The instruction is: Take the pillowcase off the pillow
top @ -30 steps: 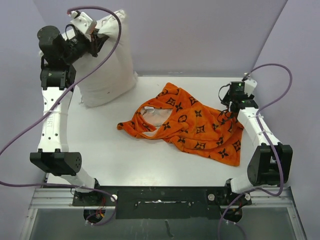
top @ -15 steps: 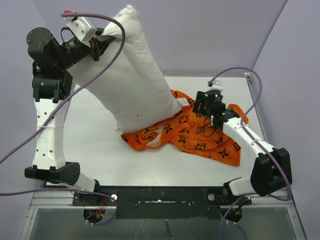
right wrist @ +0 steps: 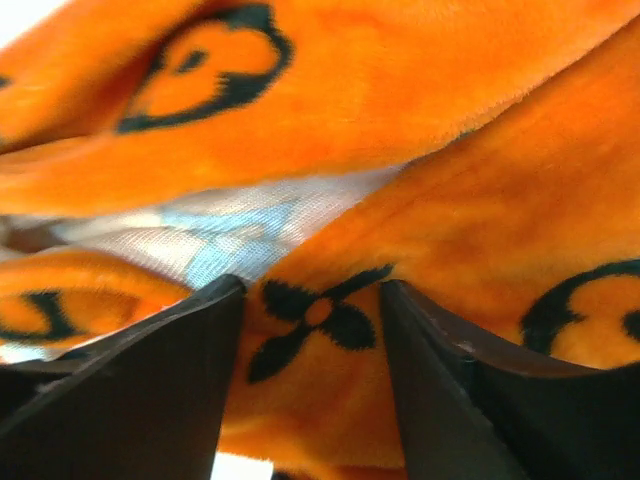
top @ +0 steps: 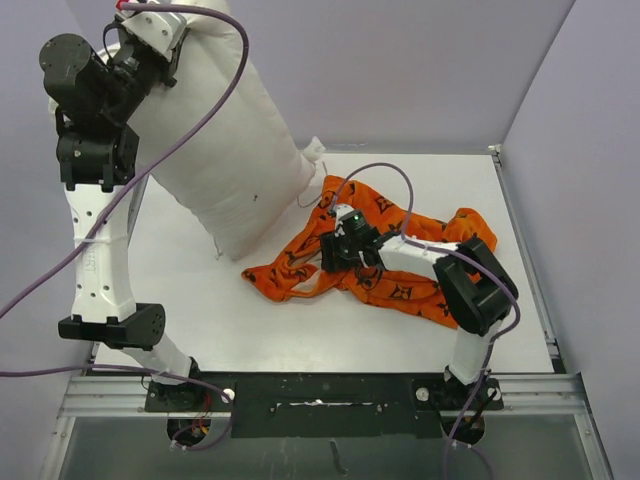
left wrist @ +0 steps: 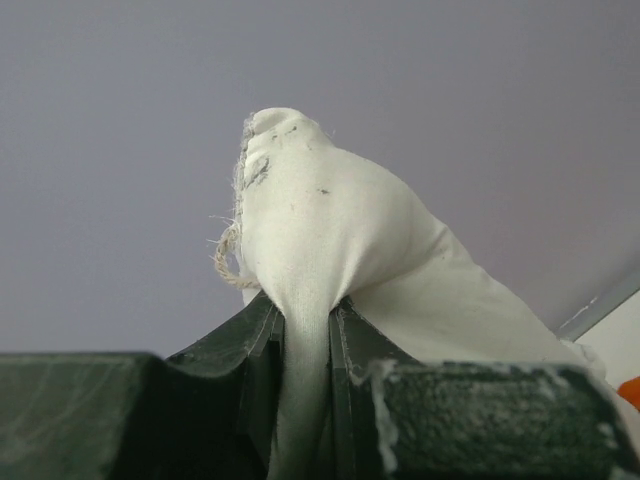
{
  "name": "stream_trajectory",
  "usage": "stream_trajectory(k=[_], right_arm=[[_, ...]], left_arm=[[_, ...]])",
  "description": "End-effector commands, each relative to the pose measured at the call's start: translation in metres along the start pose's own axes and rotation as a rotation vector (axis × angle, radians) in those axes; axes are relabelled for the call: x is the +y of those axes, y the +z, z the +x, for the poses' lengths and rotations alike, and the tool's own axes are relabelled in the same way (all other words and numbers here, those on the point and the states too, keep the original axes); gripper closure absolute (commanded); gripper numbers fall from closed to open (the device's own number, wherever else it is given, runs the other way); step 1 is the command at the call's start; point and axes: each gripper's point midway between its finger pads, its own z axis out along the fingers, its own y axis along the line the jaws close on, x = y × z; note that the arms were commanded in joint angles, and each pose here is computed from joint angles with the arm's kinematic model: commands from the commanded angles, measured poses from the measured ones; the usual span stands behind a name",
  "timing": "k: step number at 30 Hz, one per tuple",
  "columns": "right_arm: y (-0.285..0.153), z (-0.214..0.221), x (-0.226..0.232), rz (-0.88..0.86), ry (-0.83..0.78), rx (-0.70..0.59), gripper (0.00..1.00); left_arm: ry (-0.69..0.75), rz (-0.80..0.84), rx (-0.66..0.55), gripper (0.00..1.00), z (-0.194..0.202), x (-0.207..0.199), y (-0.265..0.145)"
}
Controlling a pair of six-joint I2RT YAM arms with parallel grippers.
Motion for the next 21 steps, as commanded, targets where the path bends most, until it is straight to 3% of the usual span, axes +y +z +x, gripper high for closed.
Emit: stream_trajectory(k=[1, 6, 11, 13, 16, 21], right_arm=[[0.009, -0.015, -0.020, 0.061, 0.102, 0.016, 0.48], [-0.020, -0.004, -0.103, 0.216, 0.389, -0.030, 0.68], [-0.076, -0.012, -0.169, 0.397, 0.509, -0.126, 0.70], [-0.094, -0.020, -0.183, 0.424, 0.528, -0.176, 0.65], [-0.109, -0.041, -0.177, 0.391, 0.470, -0.241, 0.48], [-0.140, -0.073, -0.170, 0.364, 0.433, -0.356, 0.30]], left_arm=[[0.211, -0.216, -0.264, 1.00, -0.100, 0.052, -0.022], [0.374, -0.223, -0.272, 1.00, -0.088, 0.048, -0.014], [0.454, -0.220, -0.234, 1.00, -0.059, 0.045, -0.001], [0.446, -0.201, -0.221, 1.00, -0.049, 0.039, 0.002], [0.393, -0.102, -0.214, 1.00, -0.036, 0.008, 0.005], [0.313, 0.194, -0.193, 1.00, -0.012, -0.107, -0.003]])
